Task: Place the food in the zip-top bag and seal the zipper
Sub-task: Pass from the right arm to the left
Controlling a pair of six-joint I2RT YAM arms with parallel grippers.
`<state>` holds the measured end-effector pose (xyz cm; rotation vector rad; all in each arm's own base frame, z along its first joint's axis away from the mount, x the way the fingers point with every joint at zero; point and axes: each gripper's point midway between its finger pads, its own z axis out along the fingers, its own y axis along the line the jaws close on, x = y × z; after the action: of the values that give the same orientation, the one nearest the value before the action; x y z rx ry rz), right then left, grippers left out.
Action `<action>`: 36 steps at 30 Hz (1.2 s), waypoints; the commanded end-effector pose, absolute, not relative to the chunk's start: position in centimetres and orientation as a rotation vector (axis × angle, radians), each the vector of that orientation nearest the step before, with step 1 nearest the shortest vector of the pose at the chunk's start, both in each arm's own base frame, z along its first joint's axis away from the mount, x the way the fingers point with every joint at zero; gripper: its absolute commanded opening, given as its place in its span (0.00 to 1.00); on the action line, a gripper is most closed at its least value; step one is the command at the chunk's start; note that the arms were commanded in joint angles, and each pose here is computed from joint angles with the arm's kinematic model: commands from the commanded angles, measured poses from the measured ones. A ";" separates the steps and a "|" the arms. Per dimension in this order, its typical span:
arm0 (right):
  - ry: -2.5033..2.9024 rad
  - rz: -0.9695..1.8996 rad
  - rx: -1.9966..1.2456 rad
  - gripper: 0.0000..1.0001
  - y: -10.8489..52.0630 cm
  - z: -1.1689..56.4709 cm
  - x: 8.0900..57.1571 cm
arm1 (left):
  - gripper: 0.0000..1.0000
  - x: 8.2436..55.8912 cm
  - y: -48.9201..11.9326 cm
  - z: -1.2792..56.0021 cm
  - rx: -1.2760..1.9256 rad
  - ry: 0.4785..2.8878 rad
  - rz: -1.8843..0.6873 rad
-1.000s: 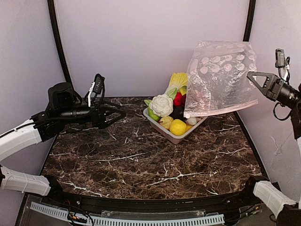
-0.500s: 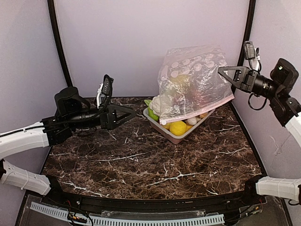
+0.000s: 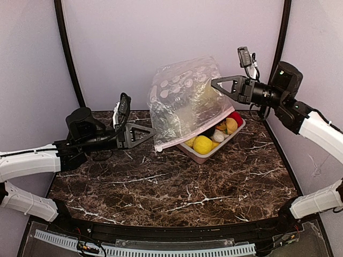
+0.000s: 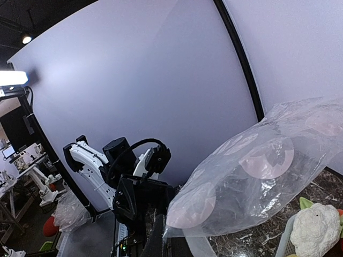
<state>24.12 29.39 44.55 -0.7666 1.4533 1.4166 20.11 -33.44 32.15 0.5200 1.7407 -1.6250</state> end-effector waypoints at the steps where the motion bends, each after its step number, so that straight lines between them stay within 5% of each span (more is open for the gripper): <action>1: 1.317 1.408 -0.801 0.00 30.0 47.8 23.6 | 0.64 19.2 -32.9 31.7 0.499 1.741 -1.665; 13: 1.318 1.431 -0.827 0.00 30.9 47.5 23.7 | 0.57 19.6 -32.1 29.6 0.397 1.808 -1.643; 32: 1.351 1.454 -0.843 0.00 31.7 46.3 24.3 | 0.28 19.3 -32.9 30.2 0.420 1.785 -1.729; 36: 1.365 1.462 -0.841 0.00 31.9 45.9 24.6 | 0.13 19.1 -32.9 30.2 0.417 1.789 -1.736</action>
<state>25.10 31.56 44.59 -0.8081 1.4237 1.4501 19.94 -32.81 29.79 0.3868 1.8124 -1.7008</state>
